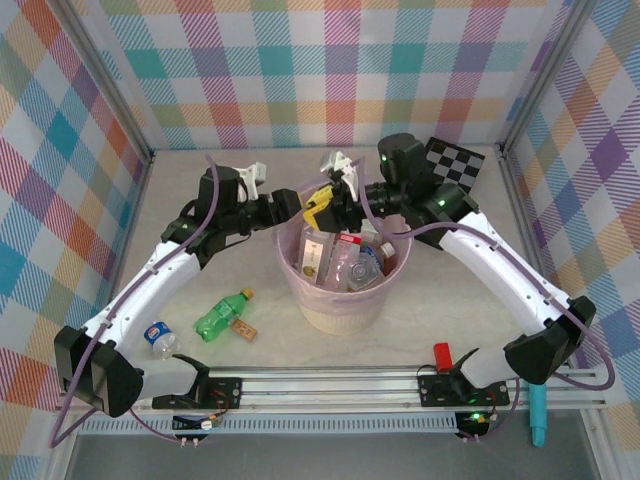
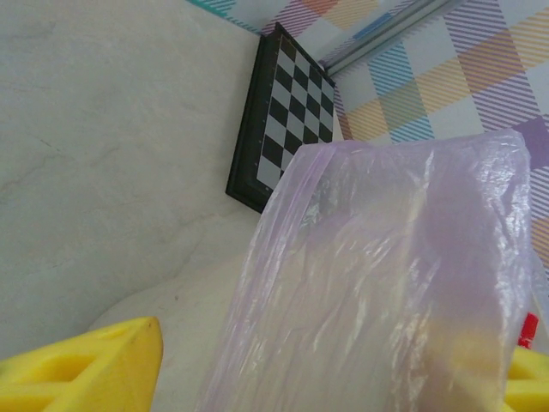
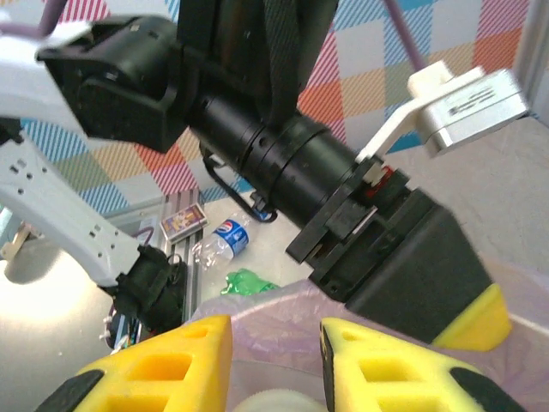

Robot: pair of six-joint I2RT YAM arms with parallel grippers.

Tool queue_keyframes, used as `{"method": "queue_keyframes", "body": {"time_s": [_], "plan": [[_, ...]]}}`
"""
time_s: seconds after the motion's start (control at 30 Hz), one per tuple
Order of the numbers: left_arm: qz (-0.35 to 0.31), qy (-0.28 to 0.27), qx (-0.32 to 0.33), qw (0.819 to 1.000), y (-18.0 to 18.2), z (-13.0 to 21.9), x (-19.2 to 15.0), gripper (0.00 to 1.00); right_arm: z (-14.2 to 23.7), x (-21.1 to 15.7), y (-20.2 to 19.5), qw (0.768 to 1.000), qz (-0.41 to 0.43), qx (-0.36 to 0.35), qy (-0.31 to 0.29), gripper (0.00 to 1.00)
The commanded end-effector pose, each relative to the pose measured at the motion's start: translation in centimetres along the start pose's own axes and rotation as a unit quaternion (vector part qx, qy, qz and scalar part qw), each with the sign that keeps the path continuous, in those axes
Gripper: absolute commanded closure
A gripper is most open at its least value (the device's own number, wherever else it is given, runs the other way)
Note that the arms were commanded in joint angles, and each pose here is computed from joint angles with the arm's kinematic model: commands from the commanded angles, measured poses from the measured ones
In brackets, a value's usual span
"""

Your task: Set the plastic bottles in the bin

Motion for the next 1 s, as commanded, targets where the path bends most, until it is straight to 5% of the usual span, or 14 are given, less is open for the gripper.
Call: {"method": "queue_keyframes", "body": {"time_s": [0.0, 0.37, 0.73, 0.97], "plan": [[0.003, -0.031, 0.007, 1.000, 0.0, 0.0, 0.5, 0.34, -0.9, -3.0, -1.3, 0.999, 0.039, -0.010, 0.034, 0.90], [0.003, -0.031, 0.011, 0.999, -0.2, -0.4, 0.9, 0.36, -2.3, -8.4, -3.5, 0.993, -0.002, -0.034, 0.113, 0.89], [-0.059, -0.012, 0.109, 0.992, -0.1, 2.3, 2.7, 0.29, -0.6, -0.1, -3.4, 0.994, -0.036, -0.086, 0.056, 0.73], [-0.070, -0.012, 0.131, 0.989, 0.1, 3.4, 3.2, 0.27, 1.3, -1.8, -7.6, 0.966, -0.169, -0.185, 0.056, 0.66]]}}
Point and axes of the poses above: each hand's point on the last joint's axis, 136 mm out from that joint toward the fingers, its own z axis back along the fingers, its own y axis along the line the jaws close on, x = y × z, the point moved 6 cm from there along z, back along the fingers, and after that the axes turned 7 degrees about -z, right-handed, at the moved point
